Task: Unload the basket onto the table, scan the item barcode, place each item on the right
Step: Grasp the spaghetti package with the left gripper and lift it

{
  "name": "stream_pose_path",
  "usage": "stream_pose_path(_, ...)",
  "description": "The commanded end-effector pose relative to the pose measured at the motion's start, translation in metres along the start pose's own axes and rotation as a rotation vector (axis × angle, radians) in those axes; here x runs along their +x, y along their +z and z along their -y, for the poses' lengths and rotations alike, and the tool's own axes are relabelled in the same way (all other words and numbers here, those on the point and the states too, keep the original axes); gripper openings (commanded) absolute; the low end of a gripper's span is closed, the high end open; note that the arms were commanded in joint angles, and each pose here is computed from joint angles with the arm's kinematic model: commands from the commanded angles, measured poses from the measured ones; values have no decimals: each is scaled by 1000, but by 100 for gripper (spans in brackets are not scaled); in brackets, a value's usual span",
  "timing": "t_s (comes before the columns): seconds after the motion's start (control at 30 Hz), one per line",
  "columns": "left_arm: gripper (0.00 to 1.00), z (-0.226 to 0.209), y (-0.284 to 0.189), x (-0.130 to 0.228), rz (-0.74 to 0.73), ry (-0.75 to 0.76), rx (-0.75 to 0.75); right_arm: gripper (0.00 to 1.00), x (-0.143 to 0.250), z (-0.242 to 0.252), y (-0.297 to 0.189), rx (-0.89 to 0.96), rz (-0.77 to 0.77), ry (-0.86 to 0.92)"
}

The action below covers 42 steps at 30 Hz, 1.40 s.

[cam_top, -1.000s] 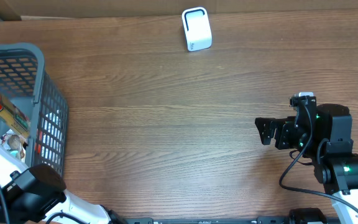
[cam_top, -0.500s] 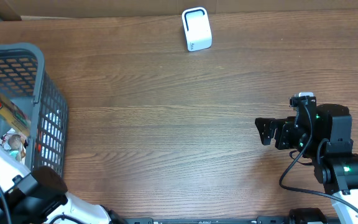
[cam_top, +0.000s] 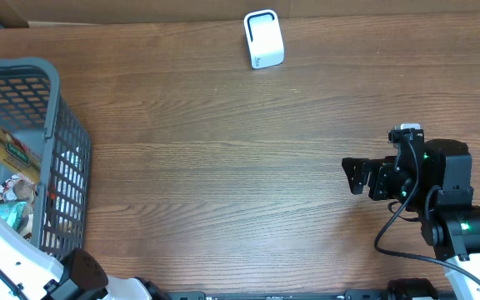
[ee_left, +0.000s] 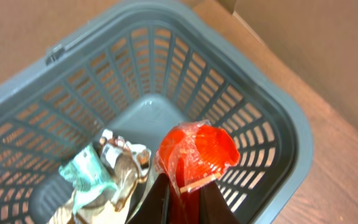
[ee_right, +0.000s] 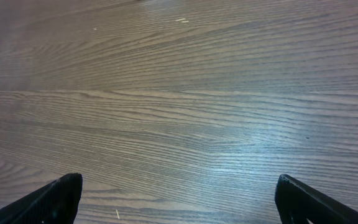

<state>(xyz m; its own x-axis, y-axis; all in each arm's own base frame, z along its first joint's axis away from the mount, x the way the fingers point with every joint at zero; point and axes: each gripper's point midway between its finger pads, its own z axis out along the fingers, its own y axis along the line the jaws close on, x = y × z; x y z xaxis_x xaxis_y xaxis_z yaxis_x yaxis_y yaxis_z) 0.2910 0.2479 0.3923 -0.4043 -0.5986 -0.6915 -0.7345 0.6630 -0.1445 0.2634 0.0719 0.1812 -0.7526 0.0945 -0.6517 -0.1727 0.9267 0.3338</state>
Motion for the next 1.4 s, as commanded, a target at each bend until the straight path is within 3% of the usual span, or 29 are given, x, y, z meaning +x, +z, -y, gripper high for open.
stream_pose_path(0.0, 4, 8, -43, -22, 149, -12, 48, 100, -11, -6, -6, -16, 30, -8)
stream_pose_path(0.27, 4, 4, -43, -12, 112, 4, 27, 100, -10, -8, -6, -31, 25, -8)
stream_pose_path(0.83, 5, -14, 34, 40, -177, -23, -64, 99, -9, -8, -6, -30, 21, -6)
stream_pose_path(1.0, 43, -16, 45, 50, -212, -22, -71, 99, -9, -8, -6, -29, 21, -6)
stream_pose_path(1.17, 55, -18, 60, 58, -236, 9, -75, 99, -9, -8, -6, -30, 21, -6)
stream_pose_path(1.37, 62, -26, 92, 73, -264, 11, -104, 99, -9, -8, -6, -30, 20, -6)
